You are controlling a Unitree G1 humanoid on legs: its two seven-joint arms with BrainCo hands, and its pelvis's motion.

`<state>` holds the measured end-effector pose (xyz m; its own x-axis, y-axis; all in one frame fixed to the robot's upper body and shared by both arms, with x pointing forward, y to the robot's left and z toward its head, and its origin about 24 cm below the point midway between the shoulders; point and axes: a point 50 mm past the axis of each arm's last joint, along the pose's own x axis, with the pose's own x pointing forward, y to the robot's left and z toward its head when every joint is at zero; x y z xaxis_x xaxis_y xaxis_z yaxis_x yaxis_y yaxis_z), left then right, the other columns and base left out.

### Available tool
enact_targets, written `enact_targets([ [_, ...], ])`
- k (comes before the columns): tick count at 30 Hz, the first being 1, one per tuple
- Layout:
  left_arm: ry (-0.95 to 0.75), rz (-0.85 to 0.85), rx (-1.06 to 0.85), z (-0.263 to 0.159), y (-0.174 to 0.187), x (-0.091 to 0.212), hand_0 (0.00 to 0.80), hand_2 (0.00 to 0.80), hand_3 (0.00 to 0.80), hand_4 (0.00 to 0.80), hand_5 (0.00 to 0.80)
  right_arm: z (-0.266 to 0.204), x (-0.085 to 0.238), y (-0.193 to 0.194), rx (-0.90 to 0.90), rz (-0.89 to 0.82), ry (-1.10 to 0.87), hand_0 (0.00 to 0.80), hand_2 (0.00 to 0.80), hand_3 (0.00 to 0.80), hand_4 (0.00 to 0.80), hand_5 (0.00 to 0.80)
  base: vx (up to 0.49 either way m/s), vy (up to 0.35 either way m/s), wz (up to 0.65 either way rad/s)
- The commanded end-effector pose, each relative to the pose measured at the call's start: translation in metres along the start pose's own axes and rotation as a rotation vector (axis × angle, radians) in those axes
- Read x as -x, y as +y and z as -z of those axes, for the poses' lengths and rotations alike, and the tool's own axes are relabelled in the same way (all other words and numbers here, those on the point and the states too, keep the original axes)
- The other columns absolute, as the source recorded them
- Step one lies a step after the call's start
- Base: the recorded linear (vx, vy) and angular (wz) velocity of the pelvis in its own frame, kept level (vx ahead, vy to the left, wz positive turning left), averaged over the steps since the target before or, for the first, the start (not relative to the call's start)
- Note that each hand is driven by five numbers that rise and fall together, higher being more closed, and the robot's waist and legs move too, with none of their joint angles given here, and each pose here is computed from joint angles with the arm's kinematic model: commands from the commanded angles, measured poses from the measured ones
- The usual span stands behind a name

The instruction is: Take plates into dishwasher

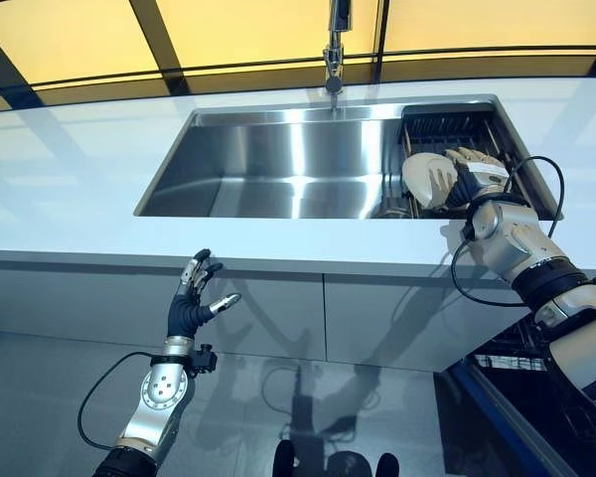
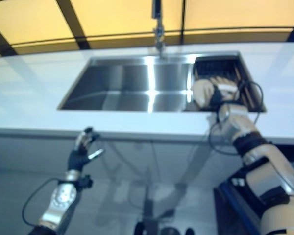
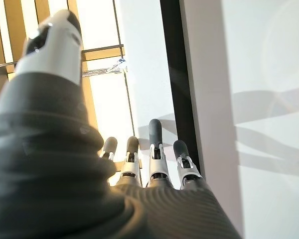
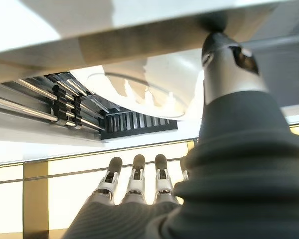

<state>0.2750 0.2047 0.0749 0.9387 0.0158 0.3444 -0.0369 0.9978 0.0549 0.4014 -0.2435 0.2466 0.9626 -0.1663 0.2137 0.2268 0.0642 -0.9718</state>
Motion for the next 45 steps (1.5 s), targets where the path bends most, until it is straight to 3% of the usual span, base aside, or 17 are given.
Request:
enact_targets([
  [1, -0.033, 0.013, 0.032, -0.005, -0.005, -0.004, 0.000, 0.000, 0.000, 0.000, 0.000, 0.001, 0.003, 0.025, 0.142, -0.112, 0.004, 0.000, 0.000, 0.000, 0.000, 0.000, 0.000, 0.000, 0.00],
  [15, -0.094, 0.039, 0.055, -0.019, -0.009, -0.012, 0.000, 0.000, 0.000, 0.000, 0.000, 0.026, 0.000, 0.040, 0.231, -0.206, 0.160, 0.000, 0.000, 0.000, 0.000, 0.000, -0.011, -0.004, 0.01],
  [24, -0.106, 0.061, 0.070, -0.023, -0.008, -0.013, 0.000, 0.000, 0.000, 0.000, 0.000, 0.039, -0.004, 0.029, 0.268, -0.198, 0.252, 0.000, 0.000, 0.000, 0.000, 0.000, -0.036, -0.010, 0.06],
  [26, -0.105, 0.065, 0.072, -0.024, -0.009, -0.013, 0.000, 0.000, 0.000, 0.000, 0.000, 0.039, -0.004, 0.026, 0.283, -0.190, 0.265, 0.800, 0.800, 0.800, 0.800, 0.800, -0.034, -0.007, -0.06],
  [45, -0.090, 0.066, 0.083, -0.020, -0.006, -0.008, 0.000, 0.000, 0.000, 0.000, 0.000, 0.048, -0.006, -0.001, 0.422, 0.008, 0.238, 0.800, 0.800, 0.800, 0.800, 0.800, -0.010, -0.003, 0.02],
])
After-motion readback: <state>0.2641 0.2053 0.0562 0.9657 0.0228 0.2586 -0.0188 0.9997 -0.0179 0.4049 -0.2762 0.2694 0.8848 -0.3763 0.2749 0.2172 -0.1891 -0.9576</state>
